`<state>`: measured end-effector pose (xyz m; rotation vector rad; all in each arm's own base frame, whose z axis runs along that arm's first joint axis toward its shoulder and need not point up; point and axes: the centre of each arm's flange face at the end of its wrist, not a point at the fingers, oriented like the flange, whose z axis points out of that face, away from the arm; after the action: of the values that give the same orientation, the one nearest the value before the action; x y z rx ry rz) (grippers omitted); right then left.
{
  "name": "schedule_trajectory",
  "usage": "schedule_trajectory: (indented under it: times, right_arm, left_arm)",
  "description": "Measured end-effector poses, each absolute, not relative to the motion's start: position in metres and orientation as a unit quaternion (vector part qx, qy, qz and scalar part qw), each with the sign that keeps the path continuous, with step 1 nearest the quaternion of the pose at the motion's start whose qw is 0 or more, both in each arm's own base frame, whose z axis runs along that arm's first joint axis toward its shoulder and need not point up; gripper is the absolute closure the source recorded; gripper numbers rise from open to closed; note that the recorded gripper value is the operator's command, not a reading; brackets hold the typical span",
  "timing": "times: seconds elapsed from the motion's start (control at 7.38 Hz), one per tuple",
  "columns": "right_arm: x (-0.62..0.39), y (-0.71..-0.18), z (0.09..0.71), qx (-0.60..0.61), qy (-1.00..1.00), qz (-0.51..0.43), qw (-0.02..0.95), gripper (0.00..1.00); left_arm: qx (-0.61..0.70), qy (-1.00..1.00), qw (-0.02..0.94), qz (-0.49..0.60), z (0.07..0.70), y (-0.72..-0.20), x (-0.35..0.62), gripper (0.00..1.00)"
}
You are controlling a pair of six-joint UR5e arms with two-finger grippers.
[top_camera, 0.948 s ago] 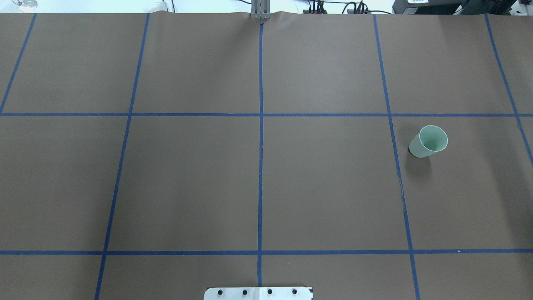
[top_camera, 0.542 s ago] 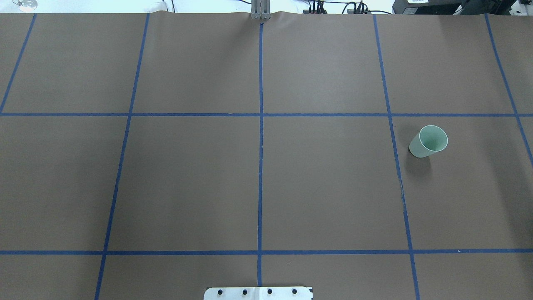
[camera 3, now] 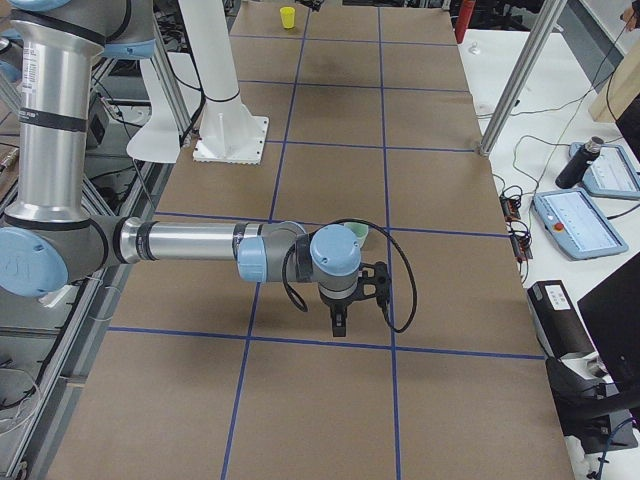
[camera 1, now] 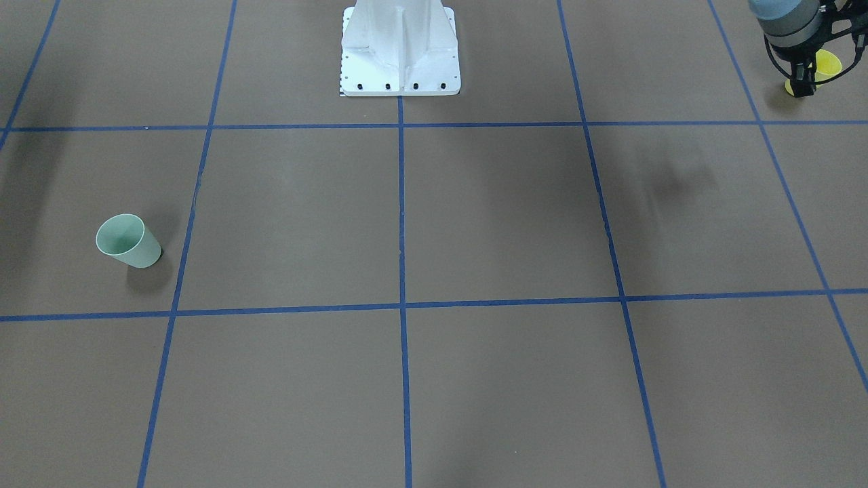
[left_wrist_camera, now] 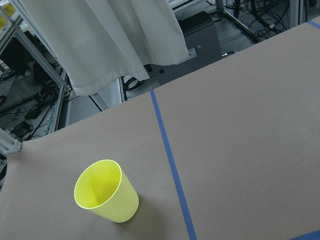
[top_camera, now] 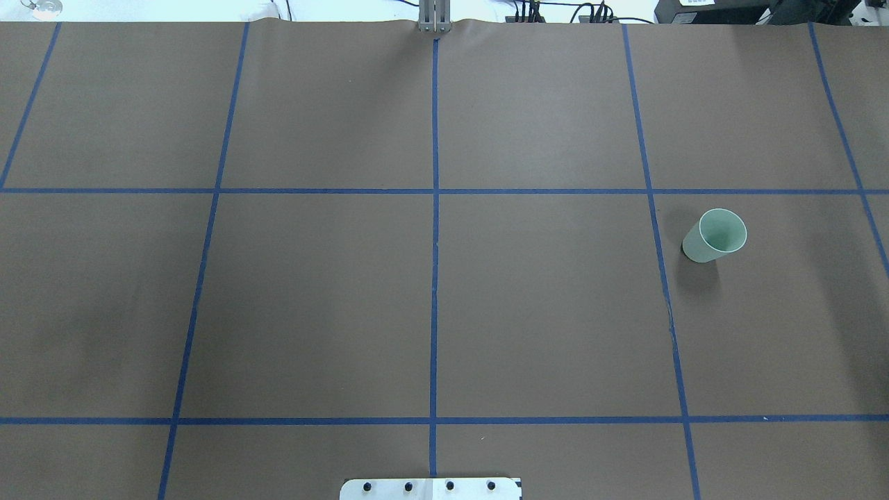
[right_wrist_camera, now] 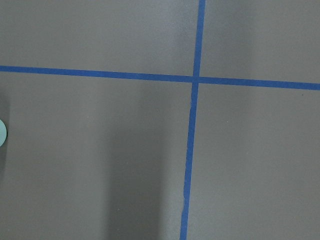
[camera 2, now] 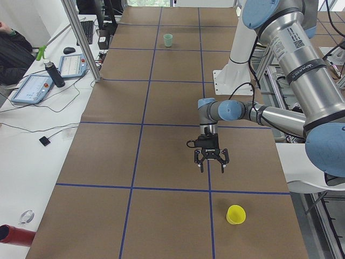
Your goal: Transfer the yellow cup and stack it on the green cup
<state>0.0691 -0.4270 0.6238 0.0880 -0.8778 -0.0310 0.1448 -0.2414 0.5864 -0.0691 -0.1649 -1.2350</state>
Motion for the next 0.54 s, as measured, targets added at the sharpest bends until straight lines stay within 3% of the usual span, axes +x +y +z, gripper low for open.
schedule_trajectory:
  times: [0.54]
  right_arm:
    - [0.064,-0.429,0.614,0.047,-0.427,-0.022,0.903,0.0]
  left_arm:
    - [-0.01,-0.161,0.75,-0.641,0.624,-0.233,0.178,0.0]
